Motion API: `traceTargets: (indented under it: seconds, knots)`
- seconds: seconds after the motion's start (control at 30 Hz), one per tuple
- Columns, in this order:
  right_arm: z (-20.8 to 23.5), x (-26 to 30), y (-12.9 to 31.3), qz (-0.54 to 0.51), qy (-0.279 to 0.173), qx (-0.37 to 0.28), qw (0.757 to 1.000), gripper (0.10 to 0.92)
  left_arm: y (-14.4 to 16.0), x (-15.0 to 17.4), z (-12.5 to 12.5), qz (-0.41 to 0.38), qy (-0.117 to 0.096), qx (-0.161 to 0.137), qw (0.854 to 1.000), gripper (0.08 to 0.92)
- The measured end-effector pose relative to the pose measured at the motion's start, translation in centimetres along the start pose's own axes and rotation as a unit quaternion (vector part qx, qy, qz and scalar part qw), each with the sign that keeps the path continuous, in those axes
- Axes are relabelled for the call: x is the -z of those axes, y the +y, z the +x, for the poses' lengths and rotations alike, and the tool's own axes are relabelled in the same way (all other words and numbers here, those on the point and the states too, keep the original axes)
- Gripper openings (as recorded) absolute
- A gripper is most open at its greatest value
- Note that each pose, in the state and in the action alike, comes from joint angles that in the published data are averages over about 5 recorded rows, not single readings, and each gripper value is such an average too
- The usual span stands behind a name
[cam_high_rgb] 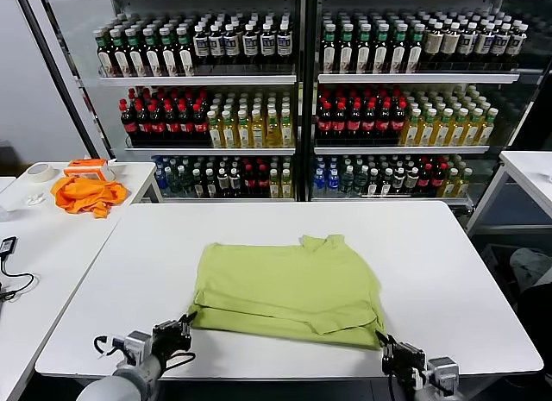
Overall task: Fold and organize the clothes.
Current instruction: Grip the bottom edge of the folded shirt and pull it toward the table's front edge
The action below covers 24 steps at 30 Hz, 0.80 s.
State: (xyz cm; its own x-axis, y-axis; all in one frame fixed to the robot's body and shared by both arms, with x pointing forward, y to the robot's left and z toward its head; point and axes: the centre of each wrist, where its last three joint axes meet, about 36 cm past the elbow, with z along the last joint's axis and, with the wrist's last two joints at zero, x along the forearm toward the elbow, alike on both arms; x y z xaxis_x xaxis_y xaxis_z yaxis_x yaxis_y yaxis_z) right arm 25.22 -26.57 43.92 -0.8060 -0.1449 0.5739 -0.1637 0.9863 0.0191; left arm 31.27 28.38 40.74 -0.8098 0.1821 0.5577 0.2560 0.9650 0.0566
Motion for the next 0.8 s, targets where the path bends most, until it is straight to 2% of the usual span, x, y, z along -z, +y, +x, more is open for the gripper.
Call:
traceTargets:
  seconds: [0.13, 0.3, 0.4, 0.57, 0.8]
  knots:
    - [0.6, -0.4, 0.2, 0.008, 0.004, -0.005, 1.000, 0.129, -0.1, -0.3, 1.3, -0.004, 0.003, 0.000, 1.000, 0.082]
    - [1.2, -0.7, 0.4, 0.016, 0.006, -0.011, 1.000, 0.251, -0.4, -0.6, 2.7, -0.011, 0.012, -0.012, 1.000, 0.107]
    - [1.8, -0.5, 0.4, 0.020, 0.005, -0.015, 1.000, 0.337, -0.8, -0.5, 3.4, -0.013, 0.012, -0.021, 1.000, 0.181]
    - [2.6, 0.6, 0.0, 0.028, -0.009, -0.022, 0.999, 0.485, -1.0, 0.4, 4.2, -0.019, 0.001, -0.025, 1.000, 0.328]
    - [2.4, 3.5, -1.5, 0.032, -0.044, -0.032, 0.998, 0.684, -0.2, 2.0, 4.2, -0.014, -0.037, -0.034, 0.999, 0.528]
